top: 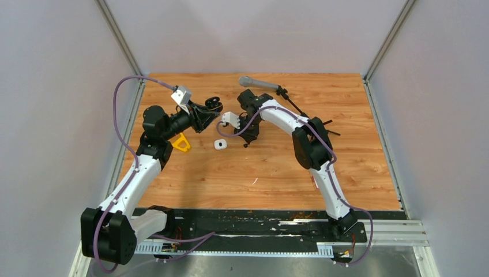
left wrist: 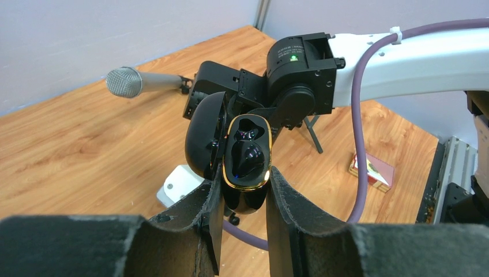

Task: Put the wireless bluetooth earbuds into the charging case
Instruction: Pick up the earbud from the center of the board.

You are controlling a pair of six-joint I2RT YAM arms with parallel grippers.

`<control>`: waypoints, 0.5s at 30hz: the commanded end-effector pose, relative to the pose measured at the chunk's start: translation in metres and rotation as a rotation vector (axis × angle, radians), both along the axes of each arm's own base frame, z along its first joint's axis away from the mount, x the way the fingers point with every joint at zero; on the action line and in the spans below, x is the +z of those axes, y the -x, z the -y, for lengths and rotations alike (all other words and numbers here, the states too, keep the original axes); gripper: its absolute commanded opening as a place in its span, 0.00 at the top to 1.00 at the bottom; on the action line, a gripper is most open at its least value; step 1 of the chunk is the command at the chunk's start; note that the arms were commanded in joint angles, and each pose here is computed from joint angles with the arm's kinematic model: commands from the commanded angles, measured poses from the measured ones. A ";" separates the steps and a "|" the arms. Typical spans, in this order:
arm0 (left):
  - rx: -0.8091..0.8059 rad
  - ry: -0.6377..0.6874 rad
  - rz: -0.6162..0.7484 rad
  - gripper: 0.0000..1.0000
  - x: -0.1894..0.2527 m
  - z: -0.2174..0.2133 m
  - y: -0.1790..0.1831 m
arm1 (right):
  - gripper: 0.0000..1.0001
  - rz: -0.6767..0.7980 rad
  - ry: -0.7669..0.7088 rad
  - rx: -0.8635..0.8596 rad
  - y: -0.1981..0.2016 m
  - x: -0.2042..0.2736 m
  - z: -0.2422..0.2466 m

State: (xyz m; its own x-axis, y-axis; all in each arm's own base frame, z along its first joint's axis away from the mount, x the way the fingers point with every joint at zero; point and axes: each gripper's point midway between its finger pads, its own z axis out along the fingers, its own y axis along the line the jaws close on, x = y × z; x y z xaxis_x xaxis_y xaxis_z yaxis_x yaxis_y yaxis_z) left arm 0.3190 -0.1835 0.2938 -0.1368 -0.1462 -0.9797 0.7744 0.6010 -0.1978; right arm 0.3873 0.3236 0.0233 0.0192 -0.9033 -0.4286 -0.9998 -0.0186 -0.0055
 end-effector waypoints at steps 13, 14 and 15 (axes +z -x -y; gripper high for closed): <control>0.004 0.024 0.061 1.00 0.020 -0.001 -0.004 | 0.73 -0.058 -0.013 0.055 0.035 0.017 -0.008; 0.004 0.023 0.064 1.00 0.021 -0.001 -0.004 | 0.73 -0.057 -0.014 0.057 0.035 0.020 -0.008; 0.004 0.021 0.063 1.00 0.020 -0.001 -0.004 | 0.73 -0.059 -0.015 0.058 0.036 0.022 -0.007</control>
State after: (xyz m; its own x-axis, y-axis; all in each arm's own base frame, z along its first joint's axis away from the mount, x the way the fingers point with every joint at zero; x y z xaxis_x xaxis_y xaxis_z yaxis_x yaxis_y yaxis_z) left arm 0.3201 -0.1840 0.2949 -0.1347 -0.1522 -0.9791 0.7752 0.5993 -0.1998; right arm 0.3630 0.3316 0.0232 0.0399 -0.9047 -0.4242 -0.9973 -0.0620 0.0385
